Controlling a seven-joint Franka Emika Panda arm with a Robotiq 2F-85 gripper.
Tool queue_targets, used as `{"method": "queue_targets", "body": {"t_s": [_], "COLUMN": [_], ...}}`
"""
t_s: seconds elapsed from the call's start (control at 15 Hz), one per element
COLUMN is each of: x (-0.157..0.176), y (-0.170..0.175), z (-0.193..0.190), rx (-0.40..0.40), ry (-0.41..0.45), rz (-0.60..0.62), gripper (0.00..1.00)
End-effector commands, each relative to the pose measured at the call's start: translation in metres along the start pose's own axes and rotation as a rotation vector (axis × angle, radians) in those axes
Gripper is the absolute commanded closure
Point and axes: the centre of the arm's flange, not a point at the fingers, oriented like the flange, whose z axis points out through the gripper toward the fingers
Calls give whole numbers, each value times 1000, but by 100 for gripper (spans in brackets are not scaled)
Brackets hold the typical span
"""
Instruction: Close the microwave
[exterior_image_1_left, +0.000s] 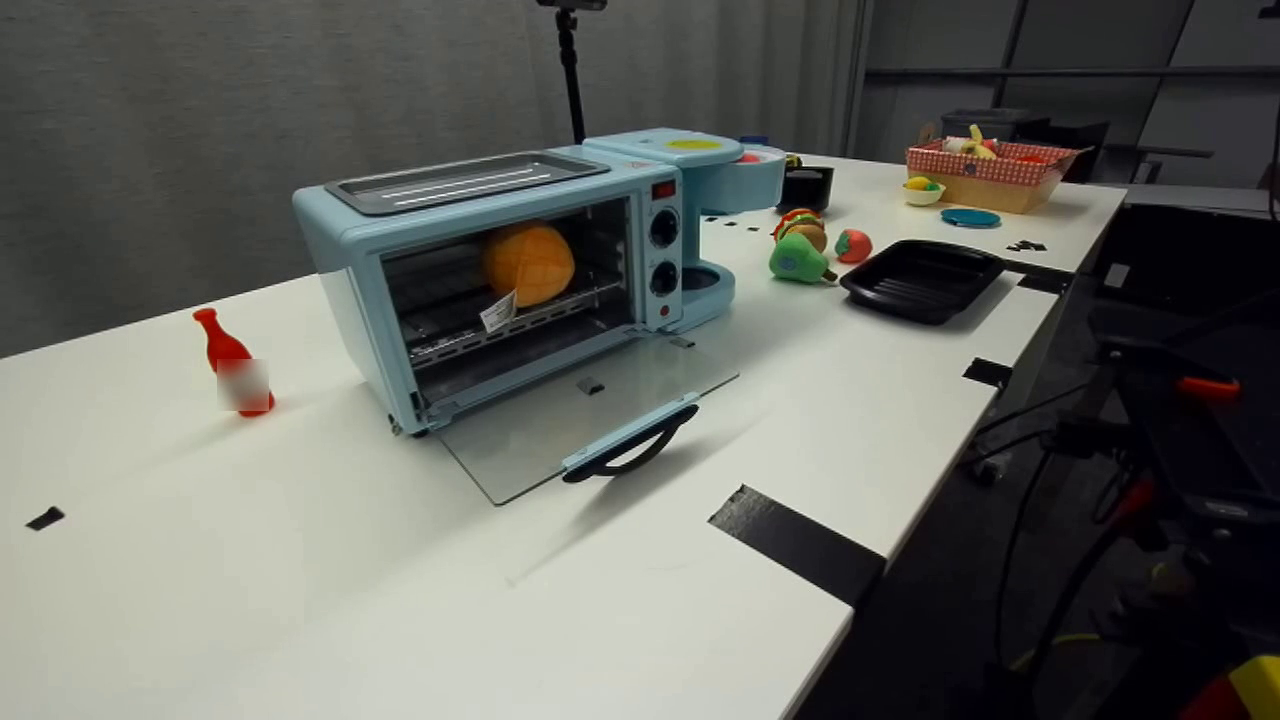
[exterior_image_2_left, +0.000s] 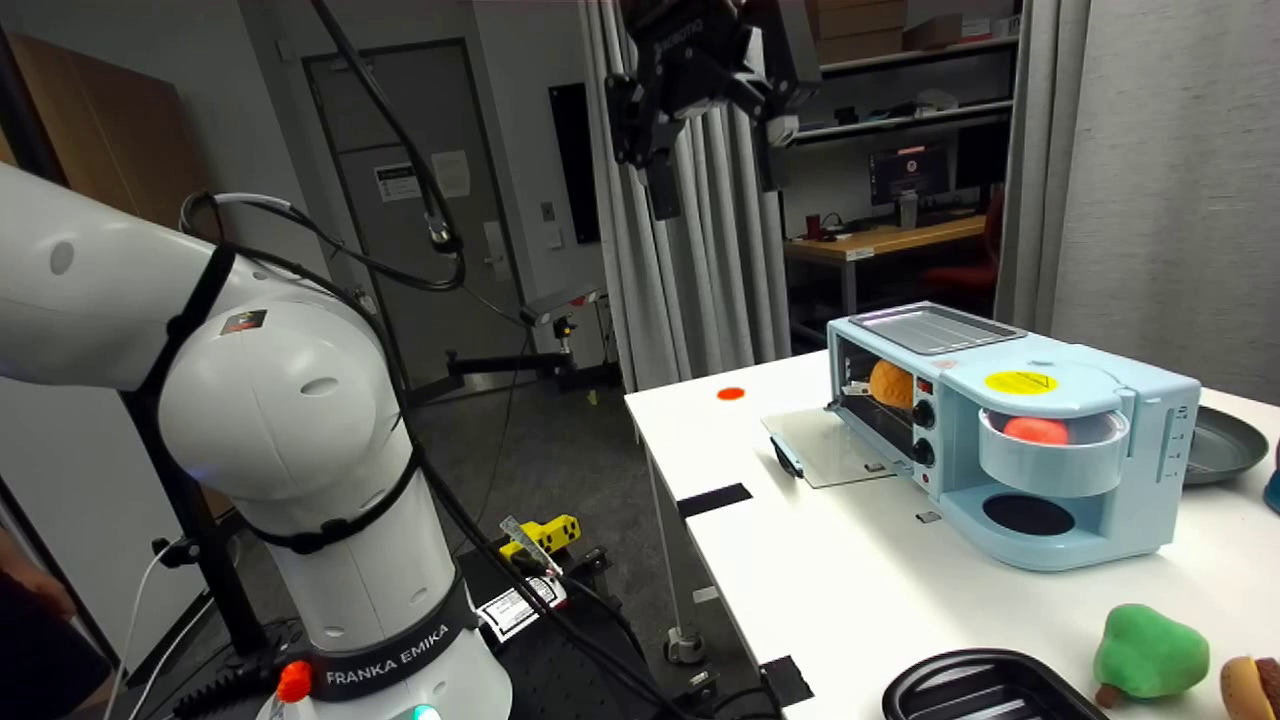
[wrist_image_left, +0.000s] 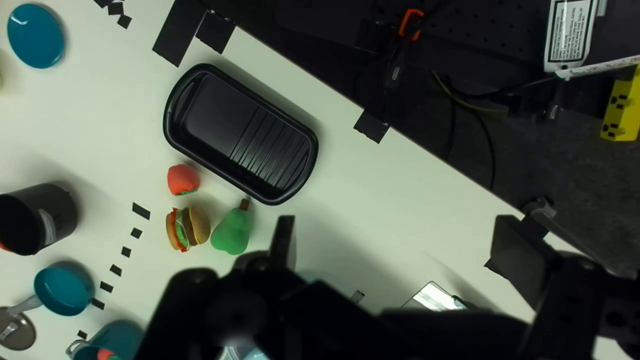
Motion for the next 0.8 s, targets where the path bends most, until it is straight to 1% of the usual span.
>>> {"method": "queue_targets", "body": {"t_s": [0.0,0.2,0.33,0.6,0.67,0.73], "x": [0,1,2,3,63,70], "y": [0,-1,-2,-3,-20,-23], "z": [0,1,2,2,41,43], "rx": [-10,-6,18,21,15,20], "ry": [2,15,29,50,50,78], "rz": [9,30,46,81,89,99], "gripper": [0,0,0,0,0,0]}}
